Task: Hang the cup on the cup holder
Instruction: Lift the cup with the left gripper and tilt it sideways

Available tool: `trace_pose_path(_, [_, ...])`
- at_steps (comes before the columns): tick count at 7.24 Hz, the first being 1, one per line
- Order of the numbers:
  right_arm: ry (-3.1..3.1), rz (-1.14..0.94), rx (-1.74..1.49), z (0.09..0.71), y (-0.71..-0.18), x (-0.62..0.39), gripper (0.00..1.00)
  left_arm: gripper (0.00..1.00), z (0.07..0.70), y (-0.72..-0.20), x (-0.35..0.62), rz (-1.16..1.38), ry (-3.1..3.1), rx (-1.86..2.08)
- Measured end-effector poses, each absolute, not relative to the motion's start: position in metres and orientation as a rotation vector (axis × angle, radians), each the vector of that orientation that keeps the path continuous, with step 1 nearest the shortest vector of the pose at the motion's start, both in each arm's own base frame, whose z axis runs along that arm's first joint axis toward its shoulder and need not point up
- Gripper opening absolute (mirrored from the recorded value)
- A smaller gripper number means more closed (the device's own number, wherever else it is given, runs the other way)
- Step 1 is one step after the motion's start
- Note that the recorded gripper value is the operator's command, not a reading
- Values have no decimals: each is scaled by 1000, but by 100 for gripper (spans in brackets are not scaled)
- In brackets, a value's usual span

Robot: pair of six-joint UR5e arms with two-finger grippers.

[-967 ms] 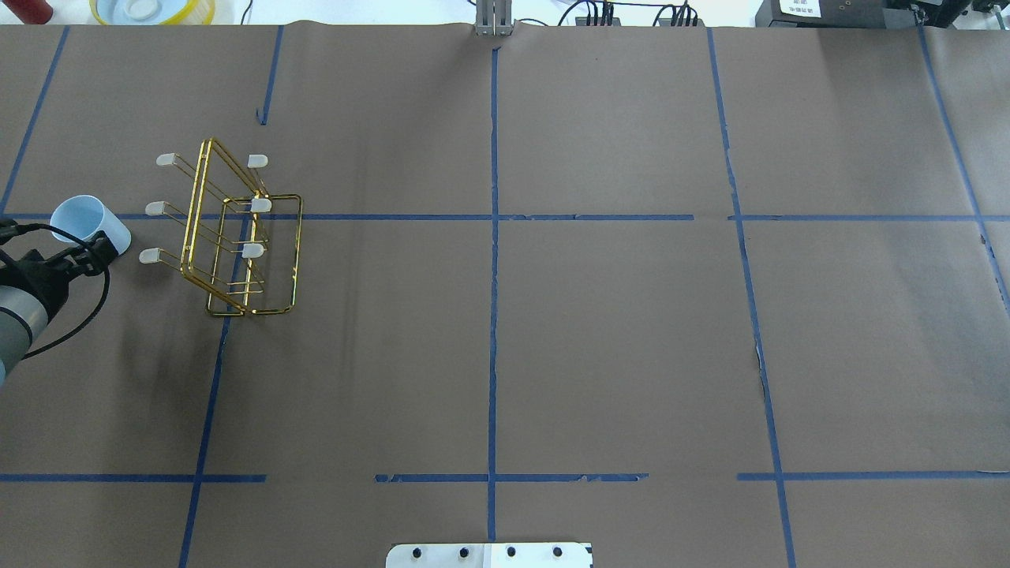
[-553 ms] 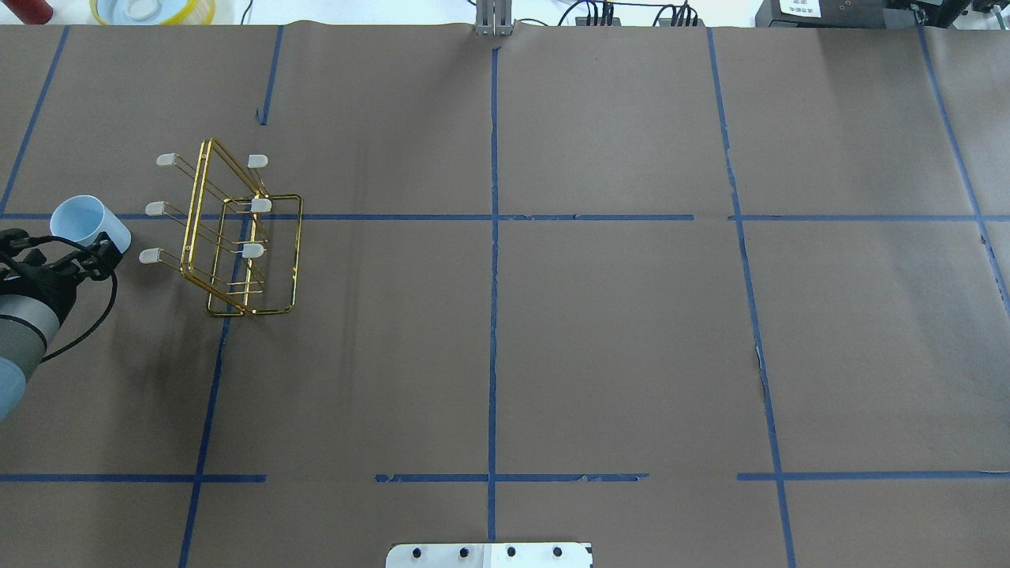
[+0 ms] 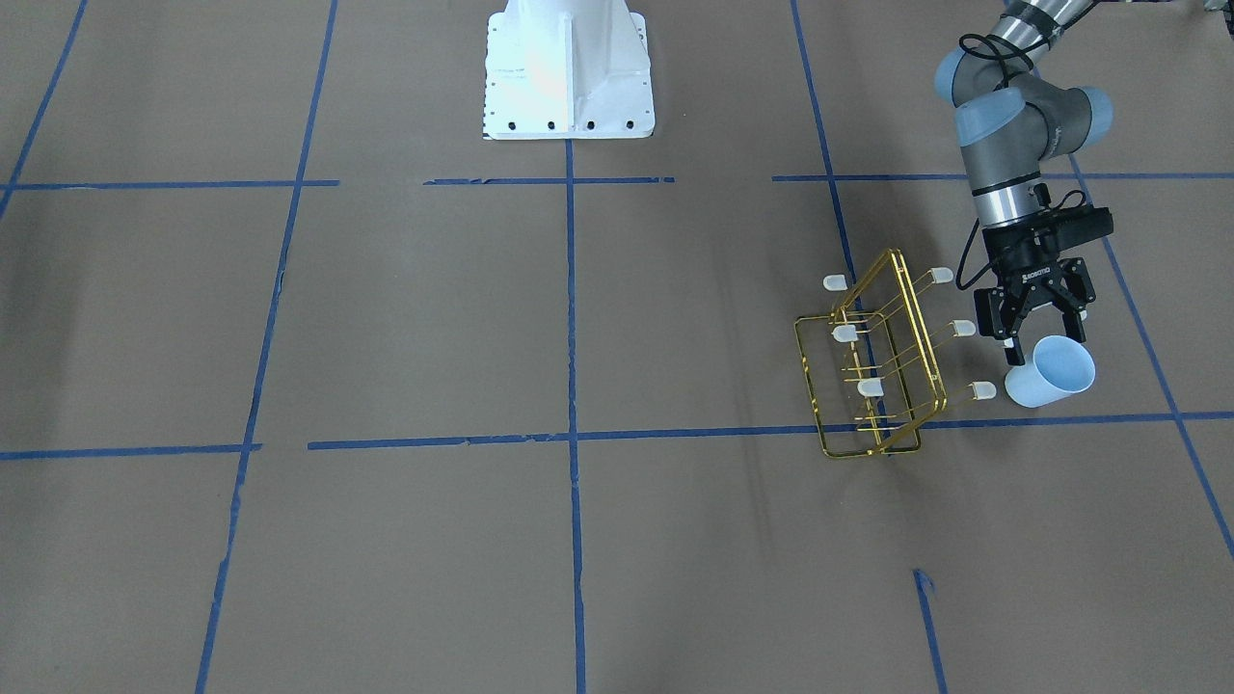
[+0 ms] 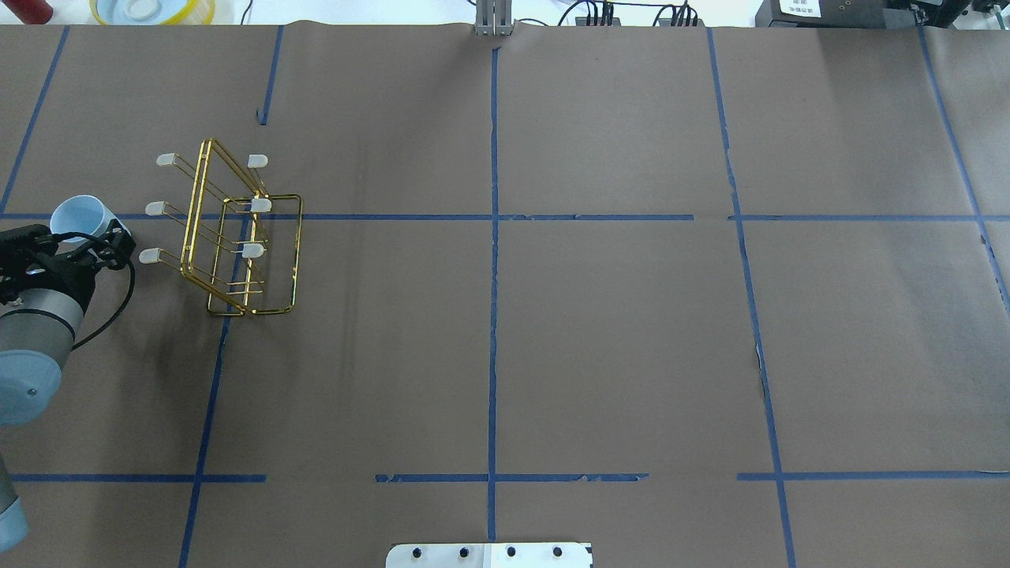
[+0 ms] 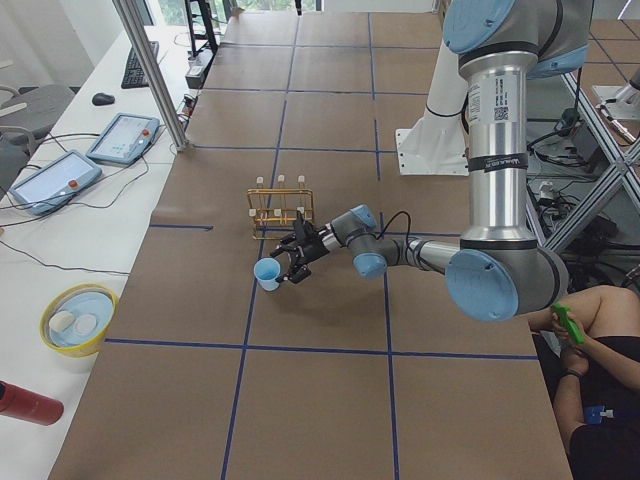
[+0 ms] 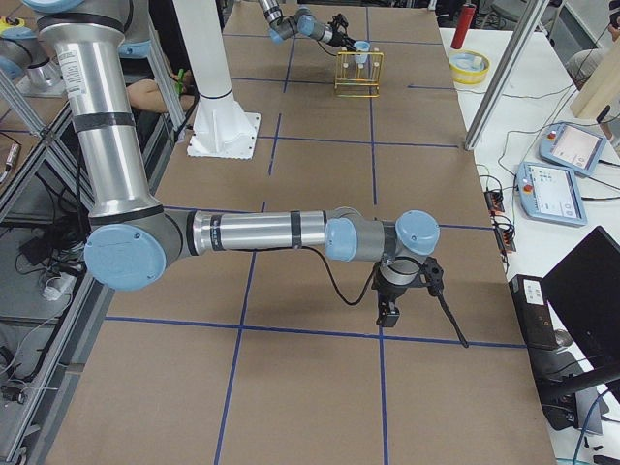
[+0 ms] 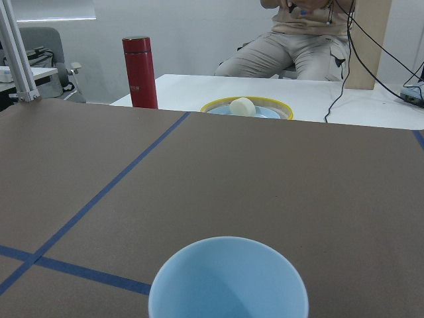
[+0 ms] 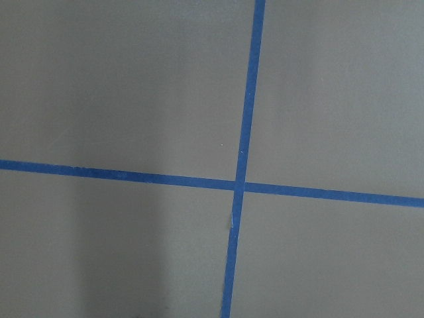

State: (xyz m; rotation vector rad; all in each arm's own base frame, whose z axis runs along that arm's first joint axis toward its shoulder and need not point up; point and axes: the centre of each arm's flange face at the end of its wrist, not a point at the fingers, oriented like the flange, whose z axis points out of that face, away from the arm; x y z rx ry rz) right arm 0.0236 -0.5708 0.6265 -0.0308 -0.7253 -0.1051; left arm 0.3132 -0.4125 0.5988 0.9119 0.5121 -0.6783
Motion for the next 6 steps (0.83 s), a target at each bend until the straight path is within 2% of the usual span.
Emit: trace_pose_path(6, [-725,-106,-31,626,-571,23,100,100,627,-420,337,-732,482,937])
